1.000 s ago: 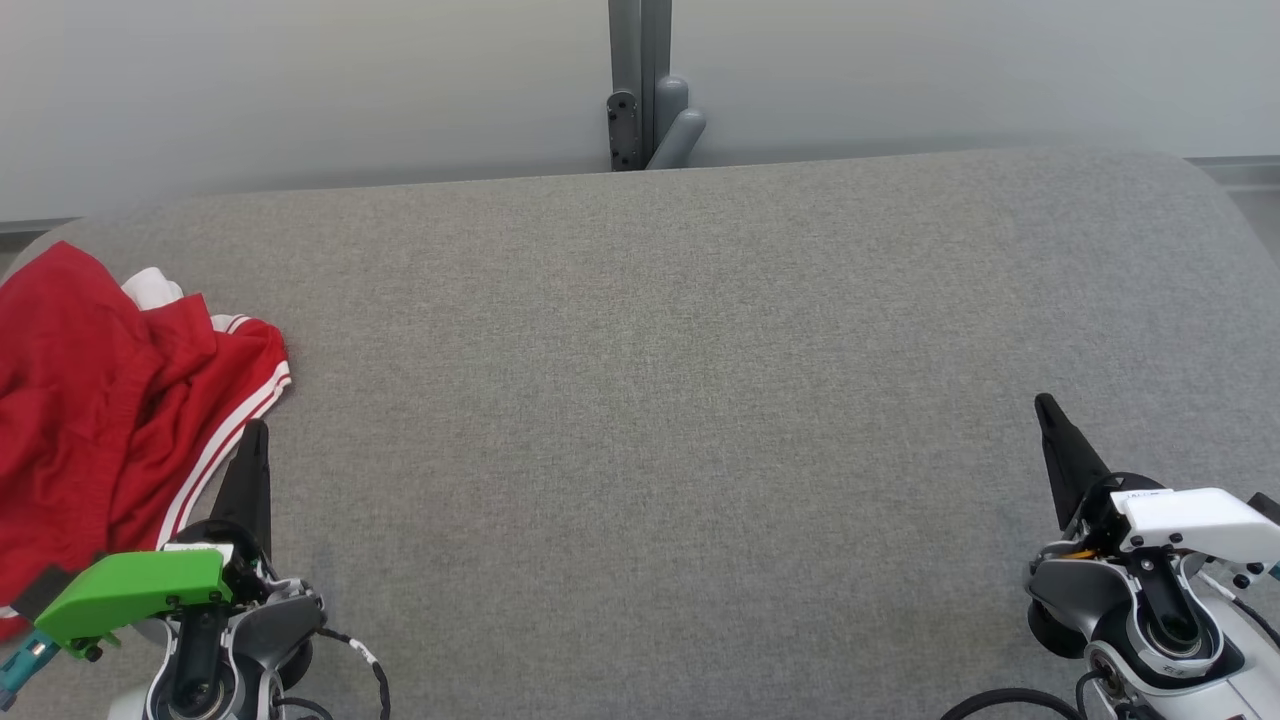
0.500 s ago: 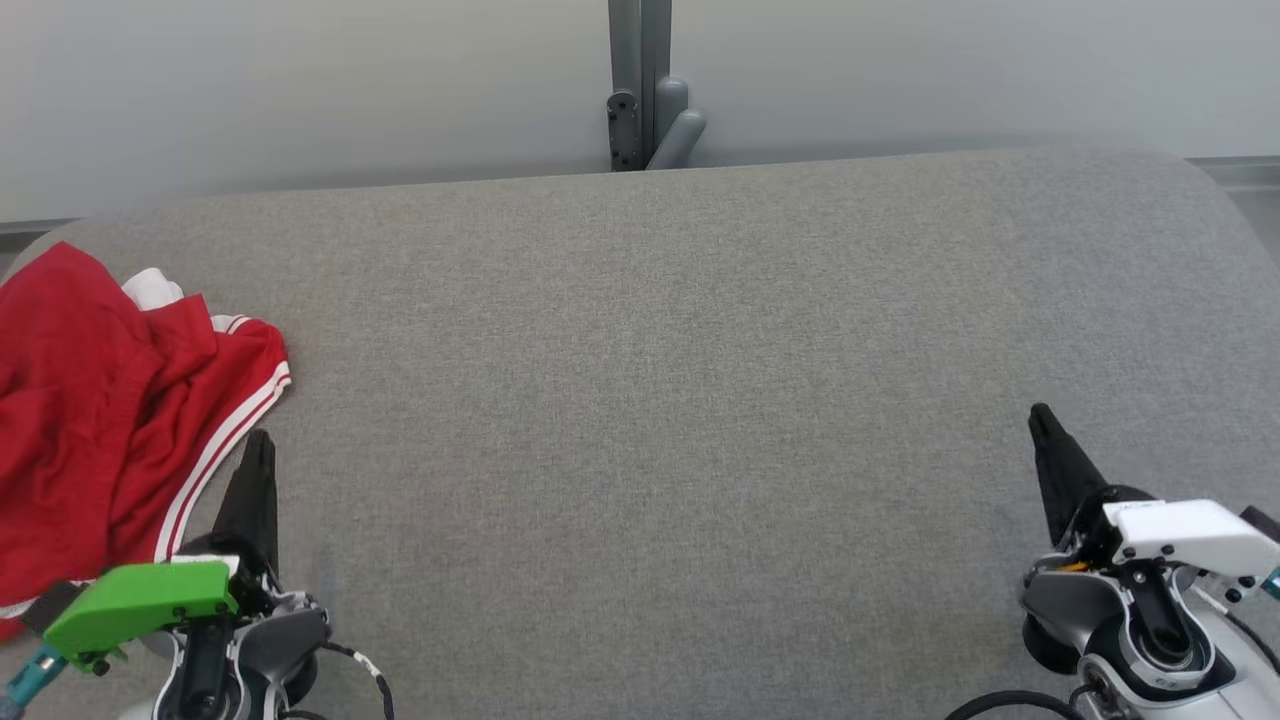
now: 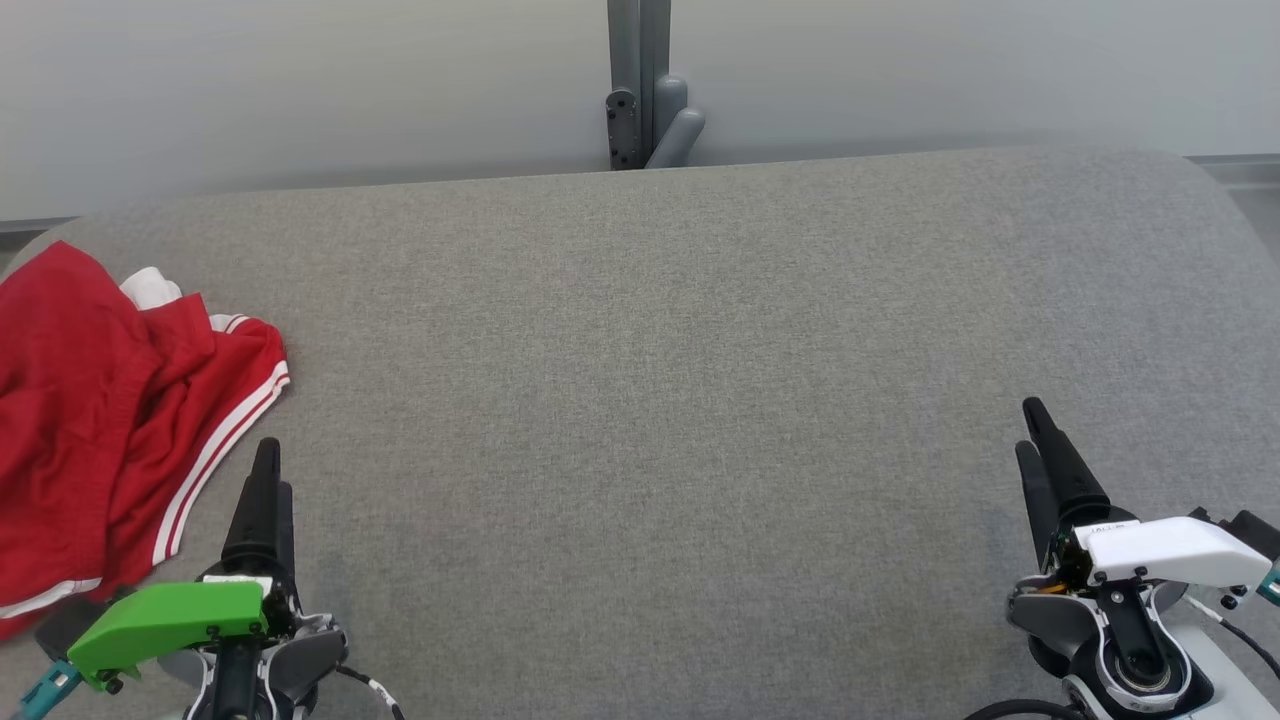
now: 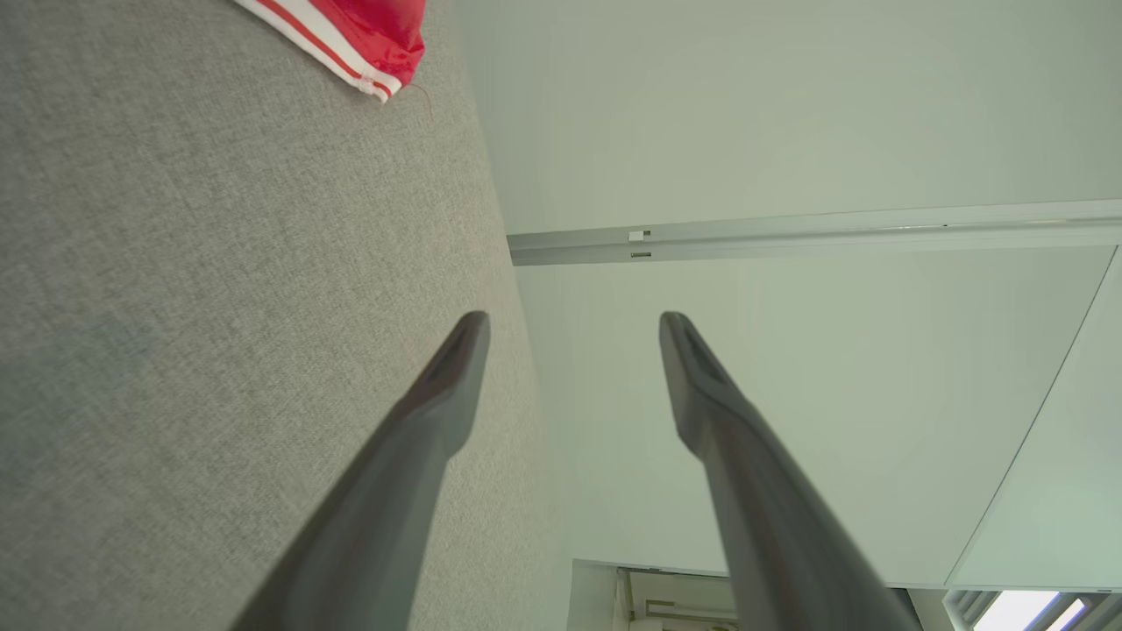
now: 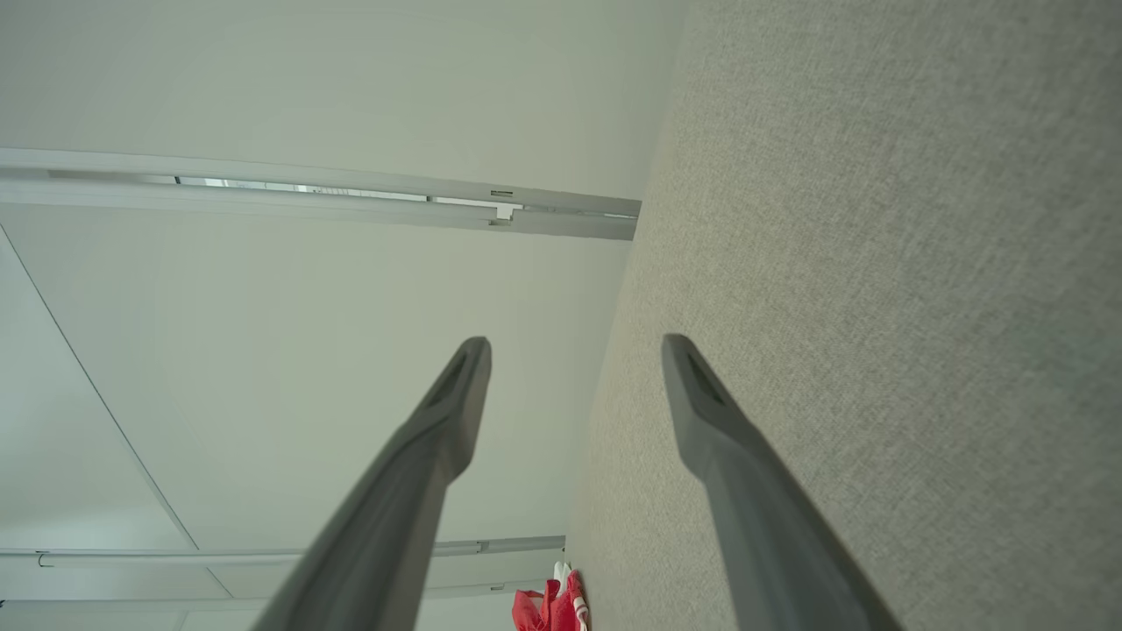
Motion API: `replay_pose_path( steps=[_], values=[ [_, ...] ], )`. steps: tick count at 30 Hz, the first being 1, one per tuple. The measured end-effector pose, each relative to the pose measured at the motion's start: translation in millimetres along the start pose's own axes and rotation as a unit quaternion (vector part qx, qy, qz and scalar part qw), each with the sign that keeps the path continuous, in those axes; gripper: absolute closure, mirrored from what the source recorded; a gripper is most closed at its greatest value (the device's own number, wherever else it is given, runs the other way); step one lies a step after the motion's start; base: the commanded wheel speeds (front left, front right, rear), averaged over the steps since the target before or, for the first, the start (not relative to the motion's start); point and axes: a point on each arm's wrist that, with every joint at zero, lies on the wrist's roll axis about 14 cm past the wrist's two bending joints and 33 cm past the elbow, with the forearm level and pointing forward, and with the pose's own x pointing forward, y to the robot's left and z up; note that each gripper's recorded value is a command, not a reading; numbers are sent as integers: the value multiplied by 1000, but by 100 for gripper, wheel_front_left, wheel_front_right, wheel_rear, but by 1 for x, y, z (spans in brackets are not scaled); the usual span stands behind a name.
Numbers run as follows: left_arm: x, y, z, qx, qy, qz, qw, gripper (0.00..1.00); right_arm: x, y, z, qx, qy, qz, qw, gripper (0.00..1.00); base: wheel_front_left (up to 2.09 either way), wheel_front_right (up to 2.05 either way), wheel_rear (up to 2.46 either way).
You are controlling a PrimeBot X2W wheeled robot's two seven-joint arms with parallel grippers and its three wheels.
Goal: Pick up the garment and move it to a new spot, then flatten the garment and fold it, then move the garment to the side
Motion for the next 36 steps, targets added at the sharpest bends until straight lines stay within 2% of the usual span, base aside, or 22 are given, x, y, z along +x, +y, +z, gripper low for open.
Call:
replay_pose_path(
  steps=[7, 13, 14, 16, 23, 36],
  values=[
    [0, 0, -3, 63, -2, 0, 998, 0, -2, 11, -1, -80, -3, 30, 996, 0, 0, 0, 0],
    [-2, 1, -4, 126, -5, 2, 992, 0, -2, 23, -1, -161, -6, 59, 985, 0, 0, 0, 0],
    [-2, 3, -6, 158, -4, 3, 987, 0, -2, 26, -1, -191, -7, 66, 979, 0, 0, 0, 0],
    [-3, 3, -8, 190, -1, 3, 982, 0, -3, 27, 1, -219, -10, 71, 973, 0, 0, 0, 0],
    [-5, 6, -11, 272, 0, 3, 962, 0, -4, 30, 7, -290, -22, 80, 953, 0, 0, 0, 0],
    [-11, 17, -10, 386, -2, 13, 922, 0, -8, 21, 13, -400, -29, 73, 913, 0, 0, 0, 0]
  ],
)
